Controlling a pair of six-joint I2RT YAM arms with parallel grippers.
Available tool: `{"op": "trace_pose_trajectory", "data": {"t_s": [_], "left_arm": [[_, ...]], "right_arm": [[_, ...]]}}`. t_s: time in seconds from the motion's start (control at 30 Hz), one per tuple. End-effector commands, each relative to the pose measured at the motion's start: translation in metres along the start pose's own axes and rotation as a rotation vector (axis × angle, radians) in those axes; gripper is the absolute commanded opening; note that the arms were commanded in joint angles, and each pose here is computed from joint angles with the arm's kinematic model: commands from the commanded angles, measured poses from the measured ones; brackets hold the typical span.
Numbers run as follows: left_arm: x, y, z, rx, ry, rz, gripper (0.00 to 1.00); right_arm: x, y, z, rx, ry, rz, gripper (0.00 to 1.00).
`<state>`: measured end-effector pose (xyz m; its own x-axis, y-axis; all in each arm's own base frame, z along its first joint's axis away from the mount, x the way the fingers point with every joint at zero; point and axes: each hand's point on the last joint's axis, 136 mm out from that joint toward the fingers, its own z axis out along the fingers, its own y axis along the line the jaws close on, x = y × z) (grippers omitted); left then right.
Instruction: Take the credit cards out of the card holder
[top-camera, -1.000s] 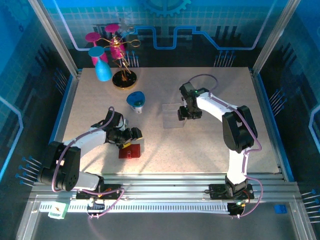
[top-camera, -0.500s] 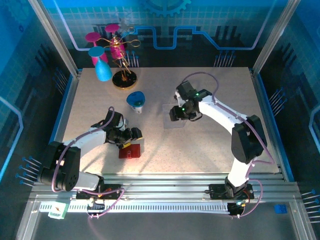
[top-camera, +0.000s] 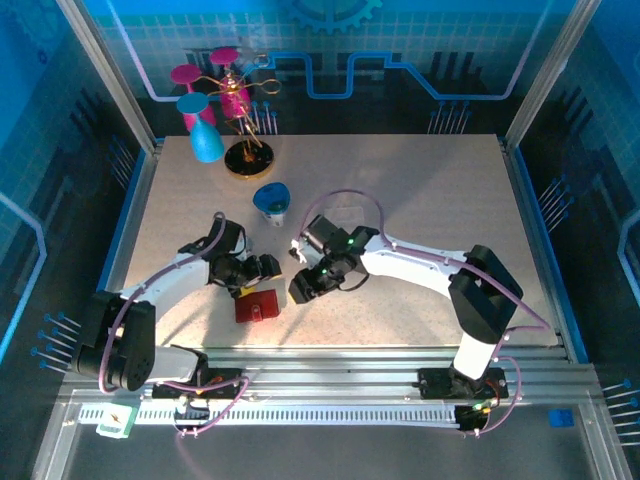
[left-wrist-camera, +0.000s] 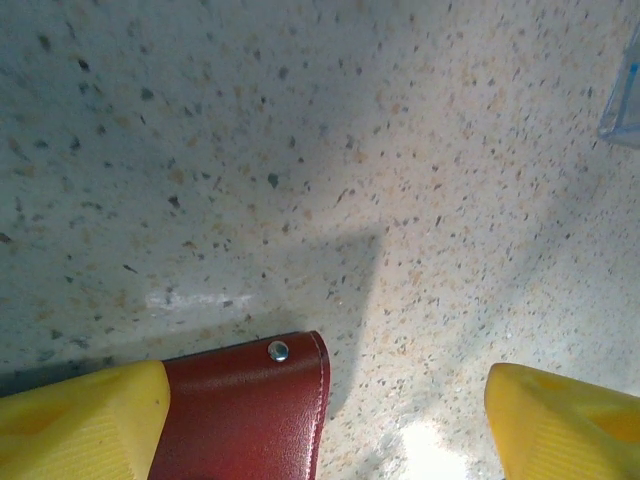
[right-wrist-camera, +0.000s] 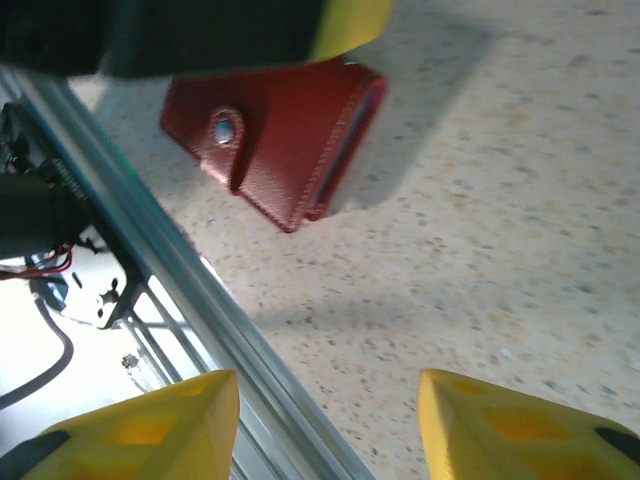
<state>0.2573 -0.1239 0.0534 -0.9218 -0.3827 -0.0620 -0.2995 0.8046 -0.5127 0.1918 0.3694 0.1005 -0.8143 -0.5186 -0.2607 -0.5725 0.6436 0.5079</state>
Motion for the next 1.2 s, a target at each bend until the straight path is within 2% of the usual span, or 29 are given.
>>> {"op": "trace_pose_trajectory", "data": {"t_s": [0.0, 0.13, 0.3, 0.6, 0.83, 1.0, 1.17], "left_arm": [[-0.005, 0.014, -0.01, -0.073, -0.013, -0.014, 0.78], [-0.006, 0.027, -0.009, -0.053, -0.013, -0.074, 0.69], [-0.002, 0.044, -0.003, -0.054, 0.002, -0.126, 0.68], [-0.015, 0.052, -0.006, 0.035, -0.033, -0.22, 0.64], [-0.028, 0.051, -0.019, 0.035, -0.086, -0.22, 0.67], [-0.031, 0.054, -0.021, 0.032, -0.093, -0.223, 0.63], [-0.029, 0.055, -0.019, 0.034, -0.08, -0.224, 0.62]], "right_arm": [[0.014, 0.014, 0.023, -0.038, 0.032, -0.079, 0.46], [0.027, 0.026, 0.047, -0.047, 0.081, -0.157, 0.39], [0.028, 0.049, 0.073, -0.1, 0.089, -0.242, 0.34], [0.021, 0.056, 0.111, -0.159, 0.114, -0.241, 0.27], [-0.006, 0.022, 0.111, -0.07, 0.04, -0.112, 0.26], [-0.036, 0.008, 0.102, -0.095, -0.035, -0.044, 0.25], [-0.059, 0.007, 0.102, -0.136, -0.057, -0.014, 0.25]]}}
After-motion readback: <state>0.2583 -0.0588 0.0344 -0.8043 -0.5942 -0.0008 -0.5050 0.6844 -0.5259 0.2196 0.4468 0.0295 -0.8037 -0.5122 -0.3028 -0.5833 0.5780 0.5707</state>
